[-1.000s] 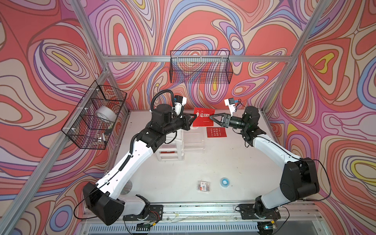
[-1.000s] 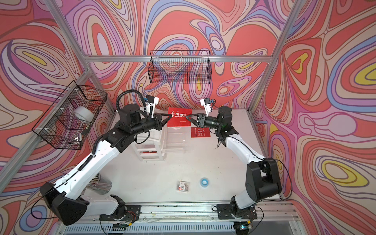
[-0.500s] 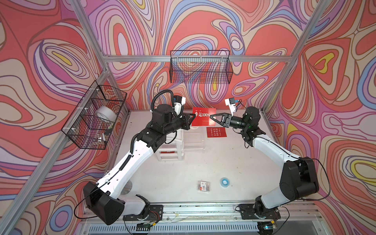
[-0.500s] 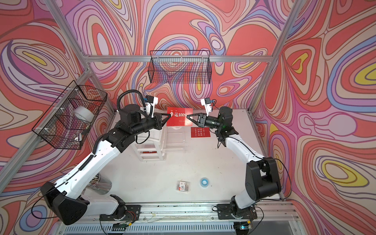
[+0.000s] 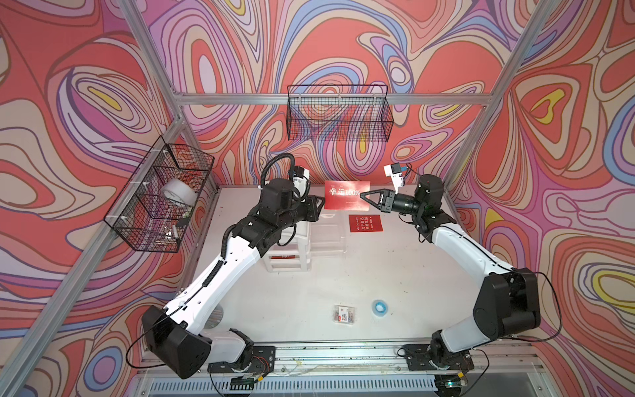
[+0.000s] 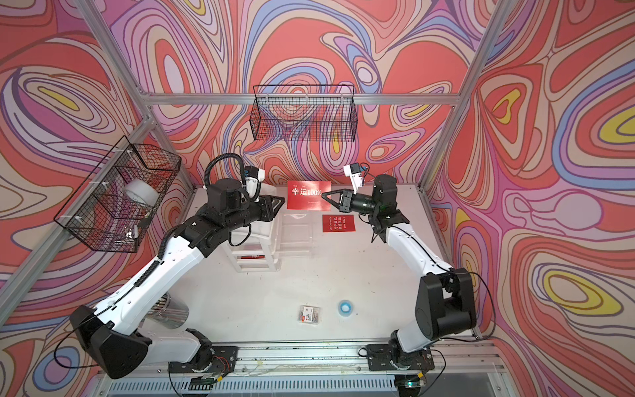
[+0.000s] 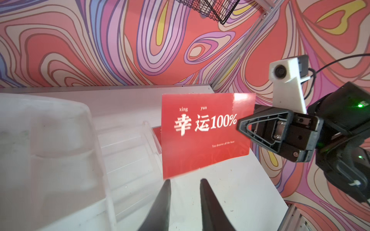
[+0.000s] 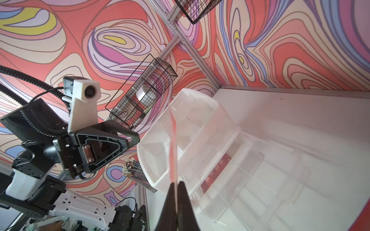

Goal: Take the postcards out of the drawer
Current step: Place the postcard at the center of the board.

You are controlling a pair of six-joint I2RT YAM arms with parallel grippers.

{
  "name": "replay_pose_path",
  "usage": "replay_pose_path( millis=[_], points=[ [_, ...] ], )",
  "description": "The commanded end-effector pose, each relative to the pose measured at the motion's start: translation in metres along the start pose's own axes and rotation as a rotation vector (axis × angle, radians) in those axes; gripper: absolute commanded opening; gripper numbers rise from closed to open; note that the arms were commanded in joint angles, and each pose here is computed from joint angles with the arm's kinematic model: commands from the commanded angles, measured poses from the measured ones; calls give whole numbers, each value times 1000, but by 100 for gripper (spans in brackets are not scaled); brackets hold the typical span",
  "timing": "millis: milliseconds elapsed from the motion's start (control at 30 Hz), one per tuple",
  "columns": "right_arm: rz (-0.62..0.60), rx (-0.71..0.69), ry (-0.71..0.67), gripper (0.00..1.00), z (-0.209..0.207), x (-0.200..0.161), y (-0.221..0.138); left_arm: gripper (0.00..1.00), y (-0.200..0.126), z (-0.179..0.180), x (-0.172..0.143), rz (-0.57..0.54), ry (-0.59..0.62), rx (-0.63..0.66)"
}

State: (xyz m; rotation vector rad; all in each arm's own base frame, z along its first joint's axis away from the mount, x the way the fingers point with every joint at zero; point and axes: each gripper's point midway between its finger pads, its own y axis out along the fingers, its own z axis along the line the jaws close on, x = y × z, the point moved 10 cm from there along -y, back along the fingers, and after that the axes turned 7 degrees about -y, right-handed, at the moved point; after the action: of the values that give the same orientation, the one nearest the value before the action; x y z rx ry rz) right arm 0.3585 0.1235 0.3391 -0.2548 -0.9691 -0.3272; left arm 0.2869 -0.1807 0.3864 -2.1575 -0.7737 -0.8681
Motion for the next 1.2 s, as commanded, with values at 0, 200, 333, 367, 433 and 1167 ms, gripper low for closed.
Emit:
replay_pose_path(
  millis=[0,200,333,367,433,1167],
  points=[
    [-9,-52,-21,4,3,10,-17,29,-10,0,5,-21,24,72],
    [25,-164,26,3,-18,3,-47,30,-28,11,8,-54,43,157],
    [57,-239,88,4,-41,-9,-71,31,-42,25,10,-47,49,233],
    [64,-251,103,3,-45,-13,-76,31,-45,29,10,-45,45,248],
    [81,-276,127,4,-53,-21,-82,32,-53,37,9,-45,35,276],
    [287,-323,450,5,-130,-135,-78,35,-78,68,3,-41,16,373]
  ],
)
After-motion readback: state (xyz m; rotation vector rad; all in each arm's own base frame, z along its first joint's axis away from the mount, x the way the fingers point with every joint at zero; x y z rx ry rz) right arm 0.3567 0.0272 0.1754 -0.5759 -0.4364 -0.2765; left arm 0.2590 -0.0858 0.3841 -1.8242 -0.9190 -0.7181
